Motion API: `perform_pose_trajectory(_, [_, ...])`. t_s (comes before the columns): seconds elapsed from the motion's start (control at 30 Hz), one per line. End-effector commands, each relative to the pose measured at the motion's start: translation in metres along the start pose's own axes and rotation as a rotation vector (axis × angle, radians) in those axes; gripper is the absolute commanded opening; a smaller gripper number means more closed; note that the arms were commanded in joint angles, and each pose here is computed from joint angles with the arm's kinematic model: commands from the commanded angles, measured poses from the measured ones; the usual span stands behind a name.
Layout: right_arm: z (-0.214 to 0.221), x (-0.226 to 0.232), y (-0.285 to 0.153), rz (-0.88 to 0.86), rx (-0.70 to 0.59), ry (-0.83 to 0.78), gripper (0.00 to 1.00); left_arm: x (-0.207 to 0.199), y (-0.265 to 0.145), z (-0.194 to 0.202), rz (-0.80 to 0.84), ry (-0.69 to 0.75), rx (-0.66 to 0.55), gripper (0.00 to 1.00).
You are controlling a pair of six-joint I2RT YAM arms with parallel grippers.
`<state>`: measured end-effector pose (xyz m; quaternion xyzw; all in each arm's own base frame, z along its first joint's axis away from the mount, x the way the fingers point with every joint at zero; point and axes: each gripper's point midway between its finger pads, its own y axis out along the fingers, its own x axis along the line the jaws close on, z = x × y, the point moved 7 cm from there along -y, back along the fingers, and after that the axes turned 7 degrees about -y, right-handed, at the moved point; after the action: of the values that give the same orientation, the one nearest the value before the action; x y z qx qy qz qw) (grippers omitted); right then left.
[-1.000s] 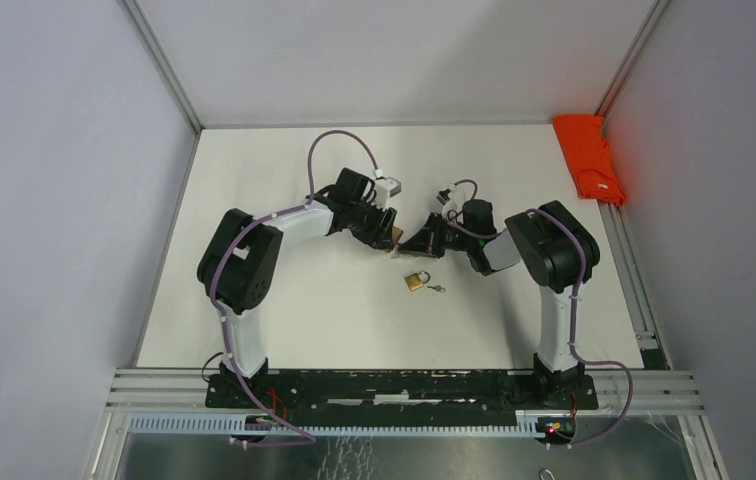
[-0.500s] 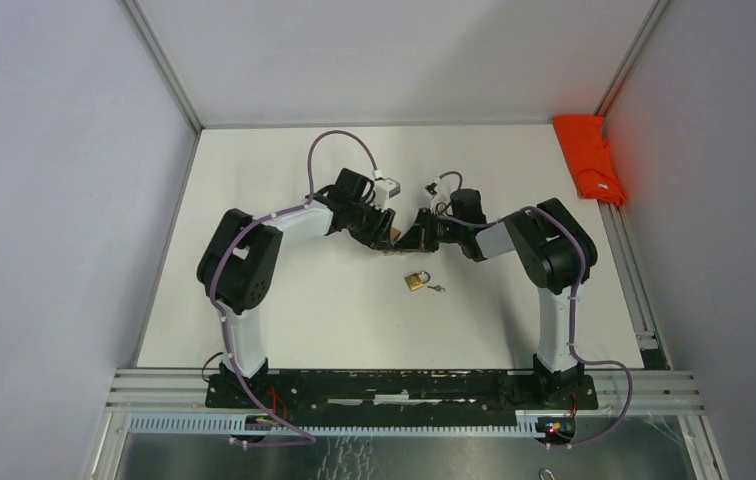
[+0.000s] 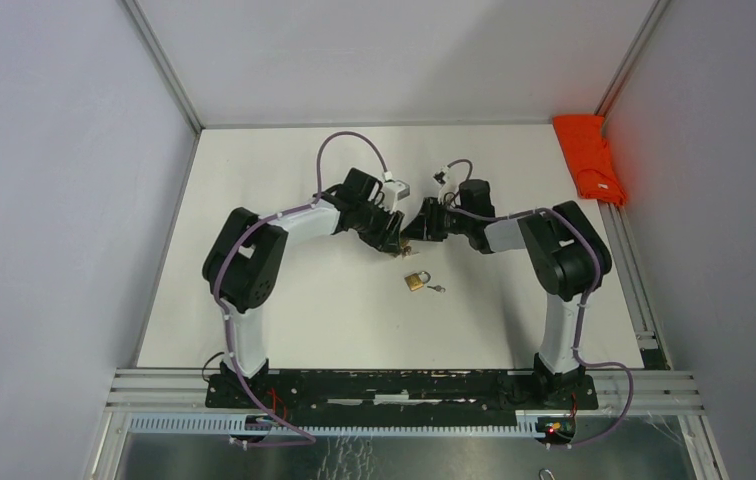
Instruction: Unlock with the key
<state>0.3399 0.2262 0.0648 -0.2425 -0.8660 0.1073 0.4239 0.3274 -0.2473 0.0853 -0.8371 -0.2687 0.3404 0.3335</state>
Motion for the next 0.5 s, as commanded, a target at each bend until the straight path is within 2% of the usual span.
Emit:
perform_pose_trajectory(0.0, [-0.032, 0.008, -0.014, 0.031, -0.107, -0.111, 0.41, -0.029, 0.006, -0.012, 0.158, 0.007, -0.017, 0.02])
perform_pose_trajectory(0.1, [-0.029, 0.005, -0.019, 0.067, -0.089, -0.120, 0.32, -0.027, 0.009, -0.011, 0.148, 0.002, -0.011, 0.02])
perform_pose_trajectory(0.27, [-0.020, -0.001, -0.030, 0.177, -0.064, -0.132, 0.00, -0.019, 0.014, -0.012, 0.096, -0.009, -0.008, 0.02])
perform_pose_trajectory(0.47, [-0.016, -0.004, -0.059, 0.407, 0.012, -0.199, 0.00, -0.009, 0.019, -0.015, 0.011, -0.044, -0.015, 0.02])
